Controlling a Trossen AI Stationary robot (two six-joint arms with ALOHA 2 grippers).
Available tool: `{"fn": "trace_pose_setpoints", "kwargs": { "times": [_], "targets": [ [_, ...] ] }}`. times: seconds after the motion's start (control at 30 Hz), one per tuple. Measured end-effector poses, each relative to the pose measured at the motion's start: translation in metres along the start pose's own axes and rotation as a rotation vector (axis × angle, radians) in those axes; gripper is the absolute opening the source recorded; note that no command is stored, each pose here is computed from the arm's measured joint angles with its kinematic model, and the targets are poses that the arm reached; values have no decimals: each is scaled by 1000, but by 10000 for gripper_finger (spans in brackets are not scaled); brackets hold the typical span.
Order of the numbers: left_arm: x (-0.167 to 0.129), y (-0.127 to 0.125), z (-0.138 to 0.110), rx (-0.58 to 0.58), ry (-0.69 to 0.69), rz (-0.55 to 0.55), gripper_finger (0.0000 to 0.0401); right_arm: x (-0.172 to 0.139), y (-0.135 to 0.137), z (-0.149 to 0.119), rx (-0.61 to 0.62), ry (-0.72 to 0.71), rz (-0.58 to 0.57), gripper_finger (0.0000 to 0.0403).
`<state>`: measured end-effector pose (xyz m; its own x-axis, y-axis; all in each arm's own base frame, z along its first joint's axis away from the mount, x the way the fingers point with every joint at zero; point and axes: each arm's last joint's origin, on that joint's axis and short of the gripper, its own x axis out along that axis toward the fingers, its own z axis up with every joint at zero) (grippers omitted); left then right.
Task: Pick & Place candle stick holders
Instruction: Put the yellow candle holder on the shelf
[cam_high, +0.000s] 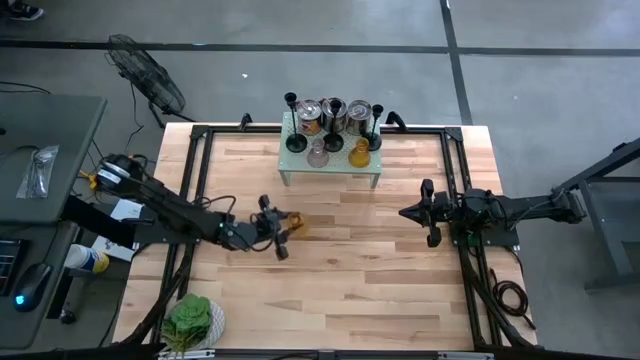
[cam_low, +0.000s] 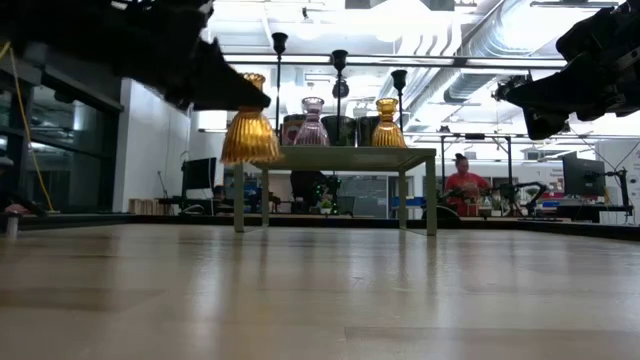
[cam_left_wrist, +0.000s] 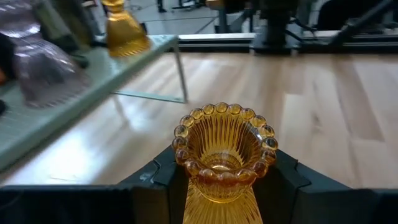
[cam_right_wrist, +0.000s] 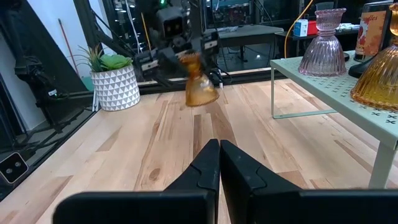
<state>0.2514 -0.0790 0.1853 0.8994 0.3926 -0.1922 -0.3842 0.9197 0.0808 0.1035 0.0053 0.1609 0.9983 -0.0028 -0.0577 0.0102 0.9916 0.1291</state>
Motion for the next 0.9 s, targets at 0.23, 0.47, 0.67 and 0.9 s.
{"fn": "trace_pose_setpoints", "kwargs": {
  "times": [0.23, 0.47, 0.67, 0.9],
  "targets": [
    [11, 18, 29, -8, 7, 141, 136, 0, 0, 0, 0, 0, 0, 4],
    [23, 37, 56, 9, 40, 315, 136, 0, 0, 0, 0, 0, 0, 4],
    [33, 55, 72, -13, 59, 450, 136, 0, 0, 0, 0, 0, 0, 4],
    [42, 74, 81, -93, 69, 533, 136, 0, 0, 0, 0, 0, 0, 4]
  ]
}}
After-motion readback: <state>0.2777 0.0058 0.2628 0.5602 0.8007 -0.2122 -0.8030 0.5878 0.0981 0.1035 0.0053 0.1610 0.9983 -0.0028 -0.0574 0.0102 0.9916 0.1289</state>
